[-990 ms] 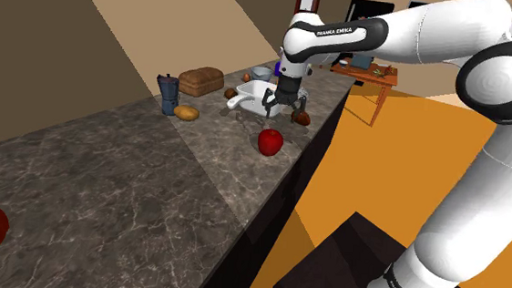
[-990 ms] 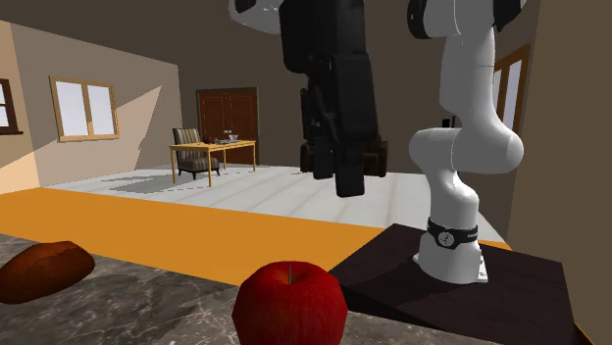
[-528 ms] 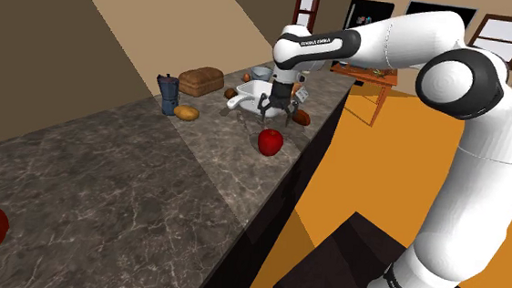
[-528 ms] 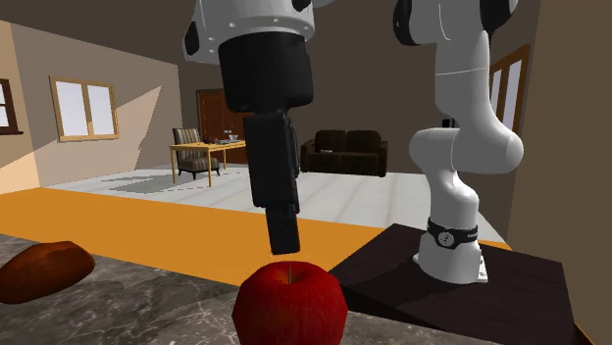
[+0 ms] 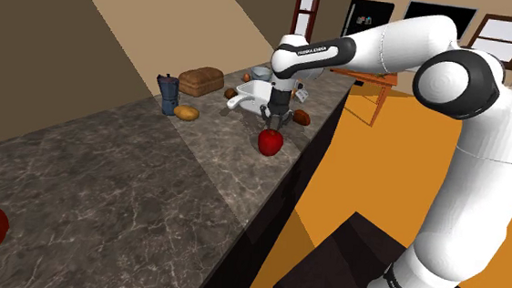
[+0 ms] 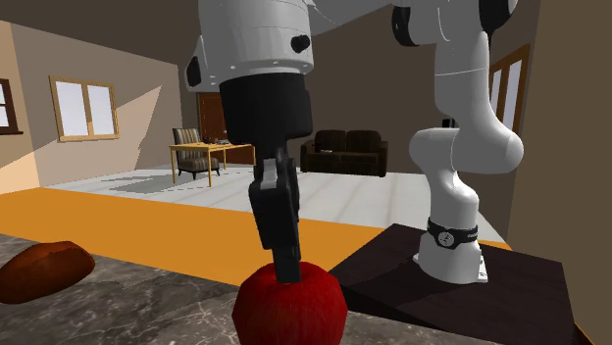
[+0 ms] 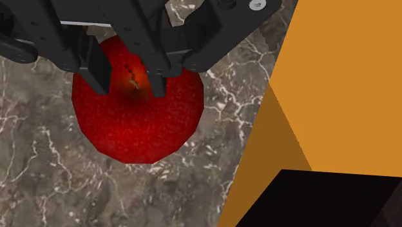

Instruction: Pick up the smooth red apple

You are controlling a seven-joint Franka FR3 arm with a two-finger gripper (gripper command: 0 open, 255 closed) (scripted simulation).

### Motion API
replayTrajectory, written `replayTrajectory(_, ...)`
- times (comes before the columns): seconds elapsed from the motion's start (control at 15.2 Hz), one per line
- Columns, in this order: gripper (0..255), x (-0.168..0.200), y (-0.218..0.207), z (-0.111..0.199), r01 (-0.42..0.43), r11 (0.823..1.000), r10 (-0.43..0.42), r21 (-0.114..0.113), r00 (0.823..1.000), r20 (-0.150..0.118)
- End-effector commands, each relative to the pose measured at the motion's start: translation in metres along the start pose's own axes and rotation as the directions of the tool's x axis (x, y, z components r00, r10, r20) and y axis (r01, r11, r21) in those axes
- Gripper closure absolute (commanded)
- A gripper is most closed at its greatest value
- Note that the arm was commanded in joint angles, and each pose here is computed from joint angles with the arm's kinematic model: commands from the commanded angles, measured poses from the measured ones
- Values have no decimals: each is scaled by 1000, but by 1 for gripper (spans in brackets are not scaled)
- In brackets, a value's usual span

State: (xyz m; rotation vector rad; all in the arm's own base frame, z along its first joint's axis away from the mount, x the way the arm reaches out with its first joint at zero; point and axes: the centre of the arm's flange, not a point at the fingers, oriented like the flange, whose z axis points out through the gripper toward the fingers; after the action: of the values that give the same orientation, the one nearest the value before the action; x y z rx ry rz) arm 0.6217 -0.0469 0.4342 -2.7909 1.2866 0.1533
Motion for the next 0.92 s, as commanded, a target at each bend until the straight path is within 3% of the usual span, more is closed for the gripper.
replayTrajectory(0.0, 255, 0, 0, 0, 0, 1000, 0, 0, 1000, 0)
replayTrajectory(0.46, 255, 0, 0, 0, 0, 1000, 0, 0, 1000, 0)
replayTrajectory(0.86, 255, -4, -1, -31, 0, 1000, 0, 0, 1000, 0)
